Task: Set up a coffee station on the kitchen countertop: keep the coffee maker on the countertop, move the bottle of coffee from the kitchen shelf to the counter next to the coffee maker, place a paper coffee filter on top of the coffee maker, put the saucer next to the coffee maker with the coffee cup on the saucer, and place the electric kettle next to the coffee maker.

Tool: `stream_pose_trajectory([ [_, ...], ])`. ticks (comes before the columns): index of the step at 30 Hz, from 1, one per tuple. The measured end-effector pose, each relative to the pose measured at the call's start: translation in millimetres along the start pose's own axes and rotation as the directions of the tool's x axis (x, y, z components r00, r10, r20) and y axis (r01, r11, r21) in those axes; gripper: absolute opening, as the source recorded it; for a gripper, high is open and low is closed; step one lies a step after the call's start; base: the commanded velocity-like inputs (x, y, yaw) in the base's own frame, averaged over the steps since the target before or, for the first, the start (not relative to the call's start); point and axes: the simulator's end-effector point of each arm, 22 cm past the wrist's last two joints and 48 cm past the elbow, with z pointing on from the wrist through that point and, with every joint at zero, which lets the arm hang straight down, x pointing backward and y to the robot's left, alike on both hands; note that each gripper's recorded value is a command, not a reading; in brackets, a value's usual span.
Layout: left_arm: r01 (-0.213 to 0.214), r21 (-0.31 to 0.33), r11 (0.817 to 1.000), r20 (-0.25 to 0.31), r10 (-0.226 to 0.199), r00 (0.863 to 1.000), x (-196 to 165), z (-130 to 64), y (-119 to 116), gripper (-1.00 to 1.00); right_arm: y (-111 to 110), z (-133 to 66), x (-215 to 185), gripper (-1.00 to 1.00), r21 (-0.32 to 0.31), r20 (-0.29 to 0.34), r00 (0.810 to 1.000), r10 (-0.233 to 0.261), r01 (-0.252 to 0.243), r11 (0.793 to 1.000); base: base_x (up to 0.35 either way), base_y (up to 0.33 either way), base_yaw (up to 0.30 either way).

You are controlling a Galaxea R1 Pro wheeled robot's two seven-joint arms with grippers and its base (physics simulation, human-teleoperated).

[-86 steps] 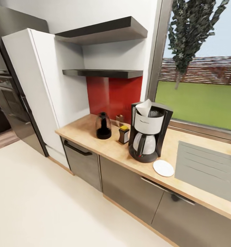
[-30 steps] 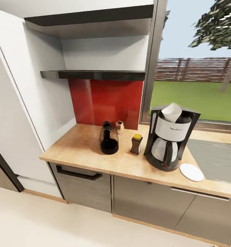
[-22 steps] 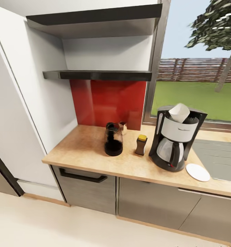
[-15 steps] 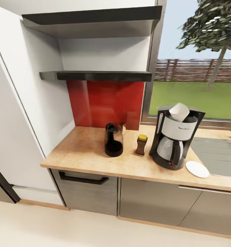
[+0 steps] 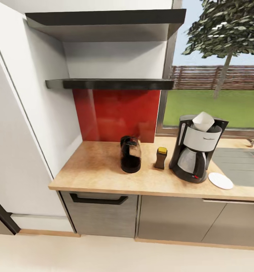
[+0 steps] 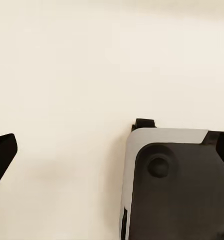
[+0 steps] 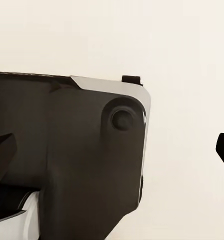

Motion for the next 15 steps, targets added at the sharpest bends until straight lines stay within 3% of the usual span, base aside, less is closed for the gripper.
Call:
stream_pose_trajectory([
  [10,-0.003,0.001,1.000,0.000,0.003,1.000,0.1,0.0,-0.6,1.00,-1.8,-0.1,-0.8,1.00,0.004,0.003,1.000,0.012,-0.012,1.000,0.000,0.334,-0.007],
  [15,-0.003,0.001,1.000,0.002,0.003,1.000,-0.7,0.0,-0.7,1.00,-1.9,-0.2,-1.1,1.00,0.004,0.003,1.000,0.014,-0.014,1.000,0.000,0.334,-0.207],
])
